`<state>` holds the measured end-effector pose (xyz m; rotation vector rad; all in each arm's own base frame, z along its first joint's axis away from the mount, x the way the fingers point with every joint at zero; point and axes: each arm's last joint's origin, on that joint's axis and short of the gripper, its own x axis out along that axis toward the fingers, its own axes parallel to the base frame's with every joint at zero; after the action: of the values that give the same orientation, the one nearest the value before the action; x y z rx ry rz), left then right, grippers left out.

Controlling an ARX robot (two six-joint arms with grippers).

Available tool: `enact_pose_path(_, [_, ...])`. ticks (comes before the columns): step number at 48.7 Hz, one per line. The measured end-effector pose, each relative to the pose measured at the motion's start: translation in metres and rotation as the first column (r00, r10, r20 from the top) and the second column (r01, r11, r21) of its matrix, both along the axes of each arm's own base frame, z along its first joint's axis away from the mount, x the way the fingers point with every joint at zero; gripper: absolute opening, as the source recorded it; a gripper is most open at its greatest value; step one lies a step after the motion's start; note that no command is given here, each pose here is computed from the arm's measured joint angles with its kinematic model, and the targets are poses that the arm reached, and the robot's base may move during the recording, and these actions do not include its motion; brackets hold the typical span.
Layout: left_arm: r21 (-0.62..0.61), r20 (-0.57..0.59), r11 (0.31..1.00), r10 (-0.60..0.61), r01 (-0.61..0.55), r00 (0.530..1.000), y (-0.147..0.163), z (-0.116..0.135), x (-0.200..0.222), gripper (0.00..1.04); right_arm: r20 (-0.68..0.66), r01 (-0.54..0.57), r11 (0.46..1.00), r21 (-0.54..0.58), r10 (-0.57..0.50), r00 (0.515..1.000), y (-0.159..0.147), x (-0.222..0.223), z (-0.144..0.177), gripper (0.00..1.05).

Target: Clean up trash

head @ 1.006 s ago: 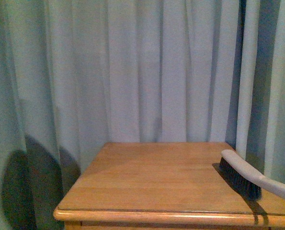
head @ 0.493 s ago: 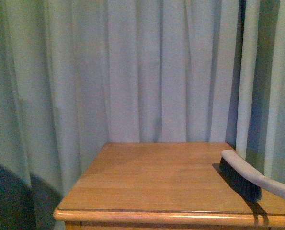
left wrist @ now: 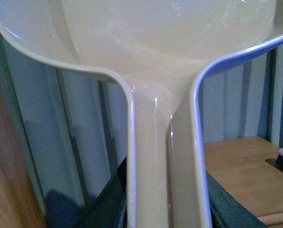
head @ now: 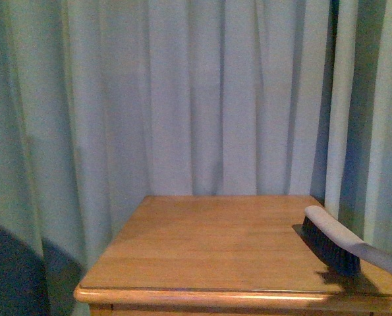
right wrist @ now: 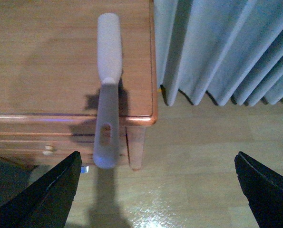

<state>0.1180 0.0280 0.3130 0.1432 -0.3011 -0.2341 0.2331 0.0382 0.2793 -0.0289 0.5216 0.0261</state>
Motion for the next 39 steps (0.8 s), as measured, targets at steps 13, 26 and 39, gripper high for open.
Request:
enact_pose_path(13, [0.000,0.000,1.000,0.000,0.000,1.000,0.000,0.000,0.000,0.25,-0.284,0.040,0.997,0.060,-0.022,0.959,0.019,0.075,0.002,0.97])
enact_pose_path(26, [0.000,0.000,1.000,0.000,0.000,1.000,0.000,0.000,0.000,0.25,-0.388,0.107,0.990,0.088,-0.065,0.919,0.040,0.113,-0.034,0.97])
enact_pose_path(39, [0.000,0.000,1.000,0.000,0.000,1.000,0.000,0.000,0.000,0.25,-0.457,0.151,0.982,0.110,-0.085,0.885,0.056,0.136,-0.063,0.41])
